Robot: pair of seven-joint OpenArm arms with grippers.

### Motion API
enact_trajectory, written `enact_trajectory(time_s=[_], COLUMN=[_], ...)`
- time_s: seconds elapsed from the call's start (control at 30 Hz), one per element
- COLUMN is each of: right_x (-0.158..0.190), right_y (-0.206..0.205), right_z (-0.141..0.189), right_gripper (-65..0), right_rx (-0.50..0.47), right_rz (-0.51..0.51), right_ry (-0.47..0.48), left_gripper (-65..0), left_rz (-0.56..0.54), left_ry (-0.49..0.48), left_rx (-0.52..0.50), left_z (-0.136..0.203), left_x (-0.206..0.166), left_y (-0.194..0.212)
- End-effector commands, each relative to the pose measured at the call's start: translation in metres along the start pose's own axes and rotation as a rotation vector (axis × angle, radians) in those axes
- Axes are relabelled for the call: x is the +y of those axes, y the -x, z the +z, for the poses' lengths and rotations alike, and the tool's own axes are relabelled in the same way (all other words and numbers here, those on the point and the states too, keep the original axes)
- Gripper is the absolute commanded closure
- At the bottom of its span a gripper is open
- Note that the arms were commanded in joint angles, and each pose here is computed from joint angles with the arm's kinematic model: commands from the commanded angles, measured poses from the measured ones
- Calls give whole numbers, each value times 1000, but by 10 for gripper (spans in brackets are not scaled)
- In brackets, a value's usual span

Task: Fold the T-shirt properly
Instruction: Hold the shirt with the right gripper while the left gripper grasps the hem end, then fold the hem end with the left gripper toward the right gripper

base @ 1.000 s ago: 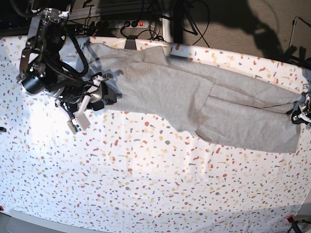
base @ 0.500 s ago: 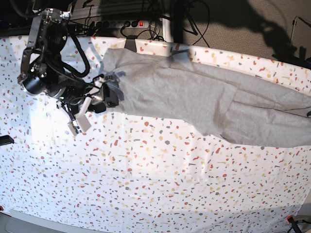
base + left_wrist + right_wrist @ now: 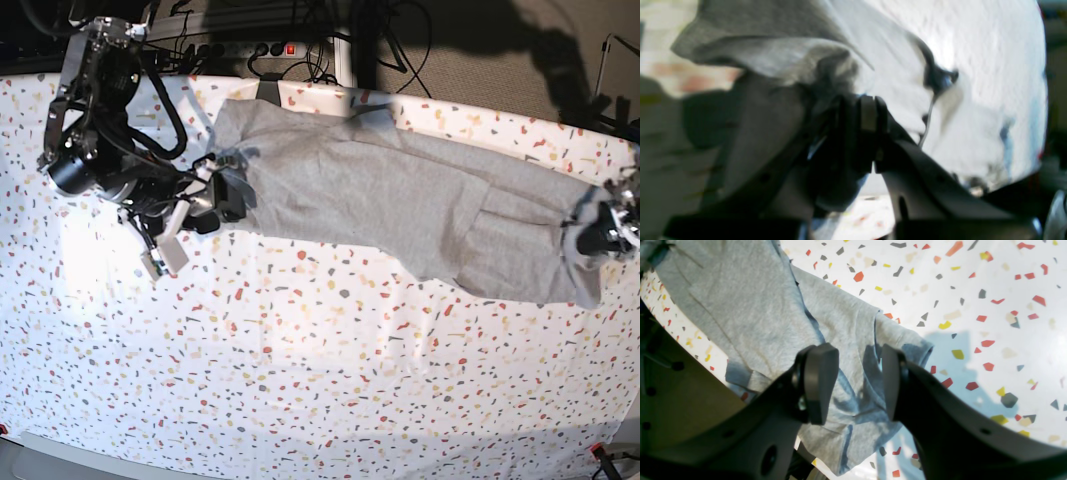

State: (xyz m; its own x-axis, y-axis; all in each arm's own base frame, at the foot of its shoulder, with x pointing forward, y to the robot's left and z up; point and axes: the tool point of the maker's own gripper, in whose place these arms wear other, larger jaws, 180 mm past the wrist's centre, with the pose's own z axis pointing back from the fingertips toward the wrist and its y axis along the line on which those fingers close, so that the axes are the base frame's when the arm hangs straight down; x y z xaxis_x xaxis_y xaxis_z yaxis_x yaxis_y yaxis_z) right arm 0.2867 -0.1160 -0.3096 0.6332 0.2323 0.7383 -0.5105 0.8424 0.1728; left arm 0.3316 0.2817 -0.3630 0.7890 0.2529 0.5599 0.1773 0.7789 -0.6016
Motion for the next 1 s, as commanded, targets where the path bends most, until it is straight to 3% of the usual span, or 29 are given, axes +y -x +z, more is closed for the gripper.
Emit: enact_trajectory(time_s=[0.0,0.17,0.37,0.53,0.7,0.83,0.97], right_x=[1,1,-7,-11,-11,-11,-11], right_y=[-16,-15,-11,-4,-3,-5,-5], right_z=[4,4,4,-1,-2,-2,-2], right_gripper=[-261,-261,-261,-261,-261,-261,-261], right_rx=[-53,-53,-29,-14,-13,-24,-24], right_rz=[26,26,38,14,11,11,11], right_ry=[-5,-5,40,35,34,34,34], left_gripper=[0,0,0,0,0,-298,-326], left_rz=[-42,-82,-107,-121,-120,-120,-92], left_ry=[36,209,370,441,462,477,603], left_rx=[-33,-41,-89,-105,-65,-31,32], left_z=[2,-40,-66,-78,-84,-83,-72], left_x=[-14,-81,-148,-181,-189,-192,-211], left_y=[-11,15,24,27,37,44,52])
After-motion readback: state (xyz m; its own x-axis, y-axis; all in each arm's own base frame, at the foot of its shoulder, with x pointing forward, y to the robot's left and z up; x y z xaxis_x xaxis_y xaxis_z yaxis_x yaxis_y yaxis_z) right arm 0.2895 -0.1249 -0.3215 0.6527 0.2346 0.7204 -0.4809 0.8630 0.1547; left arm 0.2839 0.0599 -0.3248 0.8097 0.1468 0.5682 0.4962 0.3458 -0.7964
